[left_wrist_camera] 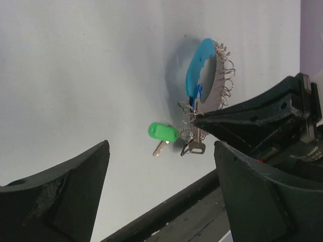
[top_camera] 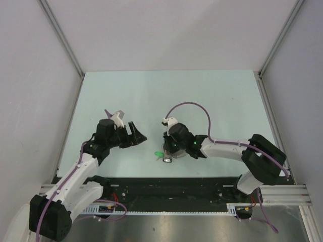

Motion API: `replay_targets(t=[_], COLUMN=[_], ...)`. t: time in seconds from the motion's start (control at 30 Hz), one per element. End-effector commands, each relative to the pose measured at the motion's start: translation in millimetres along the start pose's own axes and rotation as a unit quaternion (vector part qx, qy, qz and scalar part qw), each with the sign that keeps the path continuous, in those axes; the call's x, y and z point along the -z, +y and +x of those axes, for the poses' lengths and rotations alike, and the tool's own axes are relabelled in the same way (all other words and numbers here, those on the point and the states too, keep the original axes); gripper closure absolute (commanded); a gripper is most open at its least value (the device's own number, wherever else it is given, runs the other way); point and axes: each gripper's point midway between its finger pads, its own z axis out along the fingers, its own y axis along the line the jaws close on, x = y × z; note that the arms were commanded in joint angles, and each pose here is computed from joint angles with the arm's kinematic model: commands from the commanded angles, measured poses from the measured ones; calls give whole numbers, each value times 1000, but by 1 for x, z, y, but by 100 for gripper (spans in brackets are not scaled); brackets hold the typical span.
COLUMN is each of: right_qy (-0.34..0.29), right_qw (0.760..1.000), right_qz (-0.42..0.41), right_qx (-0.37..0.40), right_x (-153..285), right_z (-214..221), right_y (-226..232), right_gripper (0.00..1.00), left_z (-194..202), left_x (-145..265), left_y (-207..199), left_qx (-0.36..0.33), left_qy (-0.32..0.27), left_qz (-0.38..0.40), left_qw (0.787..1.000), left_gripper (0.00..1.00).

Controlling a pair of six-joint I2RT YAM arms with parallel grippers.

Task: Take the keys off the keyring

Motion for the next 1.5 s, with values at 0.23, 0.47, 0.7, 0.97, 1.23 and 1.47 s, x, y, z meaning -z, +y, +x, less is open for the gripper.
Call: replay_targets(t=[0.23, 0.47, 0.7, 0.97, 1.23, 1.47], right_qy=[-111, -133, -138, -140, -148, -152], right_qw=[985, 979, 977, 976, 975, 977], right_qz=[-123, -141, -150, -150, -149, -136], right_qx=[54, 60, 62, 68, 68, 68], right_x=[43, 56, 62, 65, 67, 69], right_z=[-23, -21, -15, -12, -15, -17], right_y=[47, 49, 49, 47, 47, 42], right_gripper=[100, 100, 100, 100, 100, 100], left_z=[-6, 6, 23, 32, 51, 54], left_x=[-29, -53, -79, -101, -109, -104], left_y=[-38, -46, -66, -78, -80, -90], left_qx=[28, 22, 15, -7, -3, -17], left_qy=[21, 55, 103, 151, 193, 209], left_qz=[132, 150, 170, 174, 185, 196], left_qw=[991, 987, 980, 973, 964, 958], left_gripper=[17, 20, 26, 34, 49, 84])
